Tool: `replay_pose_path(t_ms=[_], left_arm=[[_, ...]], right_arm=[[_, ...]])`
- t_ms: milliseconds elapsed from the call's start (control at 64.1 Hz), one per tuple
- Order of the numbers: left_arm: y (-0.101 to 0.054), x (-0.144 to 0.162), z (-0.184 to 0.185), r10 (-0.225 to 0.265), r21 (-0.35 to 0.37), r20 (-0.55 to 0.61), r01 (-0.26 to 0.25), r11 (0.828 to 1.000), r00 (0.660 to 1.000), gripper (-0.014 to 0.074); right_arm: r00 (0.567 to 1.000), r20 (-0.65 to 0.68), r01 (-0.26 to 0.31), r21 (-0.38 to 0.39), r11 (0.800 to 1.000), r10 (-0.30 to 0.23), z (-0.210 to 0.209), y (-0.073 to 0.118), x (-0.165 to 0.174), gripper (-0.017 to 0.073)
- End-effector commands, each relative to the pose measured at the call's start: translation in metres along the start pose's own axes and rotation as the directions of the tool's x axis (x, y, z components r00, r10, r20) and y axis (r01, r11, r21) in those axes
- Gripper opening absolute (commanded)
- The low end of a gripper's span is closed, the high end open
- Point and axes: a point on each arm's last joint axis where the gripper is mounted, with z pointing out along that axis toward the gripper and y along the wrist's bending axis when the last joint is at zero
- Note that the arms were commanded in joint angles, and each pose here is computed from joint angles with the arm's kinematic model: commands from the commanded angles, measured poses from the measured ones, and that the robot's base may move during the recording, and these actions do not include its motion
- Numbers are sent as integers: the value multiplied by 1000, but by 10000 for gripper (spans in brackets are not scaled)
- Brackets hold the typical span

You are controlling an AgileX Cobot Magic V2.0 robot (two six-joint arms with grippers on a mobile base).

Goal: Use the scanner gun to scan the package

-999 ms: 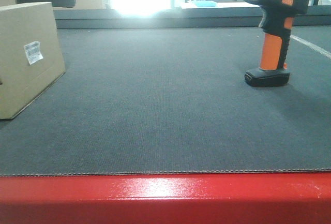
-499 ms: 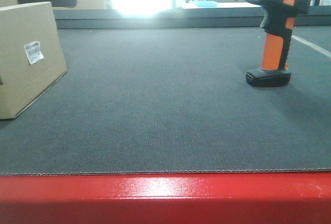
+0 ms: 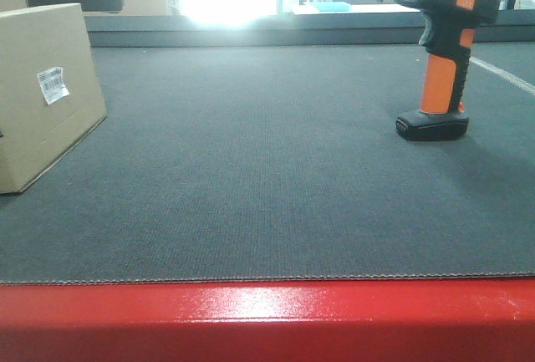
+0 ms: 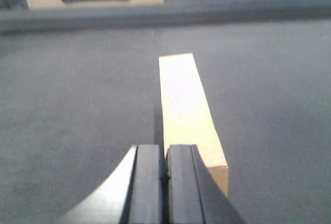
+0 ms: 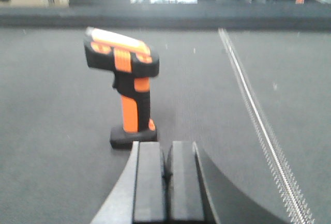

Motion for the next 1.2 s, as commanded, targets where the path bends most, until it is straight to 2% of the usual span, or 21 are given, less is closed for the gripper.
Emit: replay_pose_path(t_ms=[0,203,1186], left_arm=[[-1,4,-14,-4,0,93,4,1000,996,-111],[-1,13,-35,-4,-5,169,5,1000,986,-111],[-1,20,-43,0,-12,161,2,1000,987,-111]], right_arm=[[999,47,16,-2,1000,-16,-12,1,-2,-153],[986,164,22,-9,1000,-20,-34,2,-7,-153],[986,164,22,-9,1000,-20,-34,2,-7,-153]])
